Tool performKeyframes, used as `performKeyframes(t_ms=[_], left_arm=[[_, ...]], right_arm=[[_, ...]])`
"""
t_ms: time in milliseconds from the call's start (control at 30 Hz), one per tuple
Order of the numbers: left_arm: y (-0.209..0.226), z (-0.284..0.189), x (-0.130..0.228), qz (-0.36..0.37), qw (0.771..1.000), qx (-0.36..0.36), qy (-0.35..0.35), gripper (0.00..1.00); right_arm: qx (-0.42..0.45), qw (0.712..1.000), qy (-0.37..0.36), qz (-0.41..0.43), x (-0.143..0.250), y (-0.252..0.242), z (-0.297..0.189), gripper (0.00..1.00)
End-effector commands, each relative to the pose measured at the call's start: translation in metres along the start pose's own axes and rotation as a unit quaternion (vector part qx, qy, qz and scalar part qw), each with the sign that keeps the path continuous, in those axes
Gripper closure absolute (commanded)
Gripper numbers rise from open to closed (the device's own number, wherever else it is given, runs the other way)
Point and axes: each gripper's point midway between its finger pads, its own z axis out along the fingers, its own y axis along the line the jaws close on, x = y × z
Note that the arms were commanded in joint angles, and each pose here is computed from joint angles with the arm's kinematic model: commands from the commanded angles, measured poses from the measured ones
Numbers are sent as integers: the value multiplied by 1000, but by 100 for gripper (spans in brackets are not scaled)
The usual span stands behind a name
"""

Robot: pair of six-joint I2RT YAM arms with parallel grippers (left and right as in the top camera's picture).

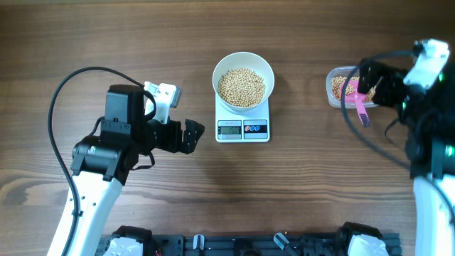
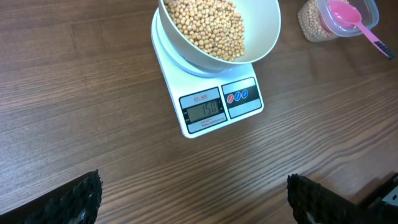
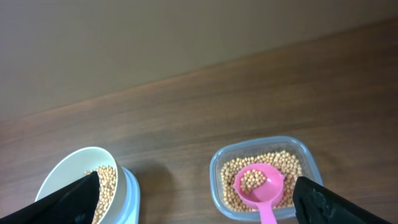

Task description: Scoop item into bowl and weigh 150g on scale

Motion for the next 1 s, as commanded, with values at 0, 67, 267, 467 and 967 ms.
performKeyframes(t_ms=[0,67,267,467,967], left_arm=[[0,0,0,-2,1000,4,1,0],[0,0,0,-2,1000,4,1,0],[0,0,0,-2,1000,4,1,0],[0,0,0,-2,1000,4,1,0],[0,0,0,-2,1000,4,1,0]], right_arm=[[8,1000,-6,-20,27,-3,-13,0],[-4,999,-22,-25,41,1,-23,0],[-43,994,-87,-41,73,16,-44,0],[-74,988,-135,-35,98,26,-56,0],[-112,969,-214,-53,130,29,-45,0]])
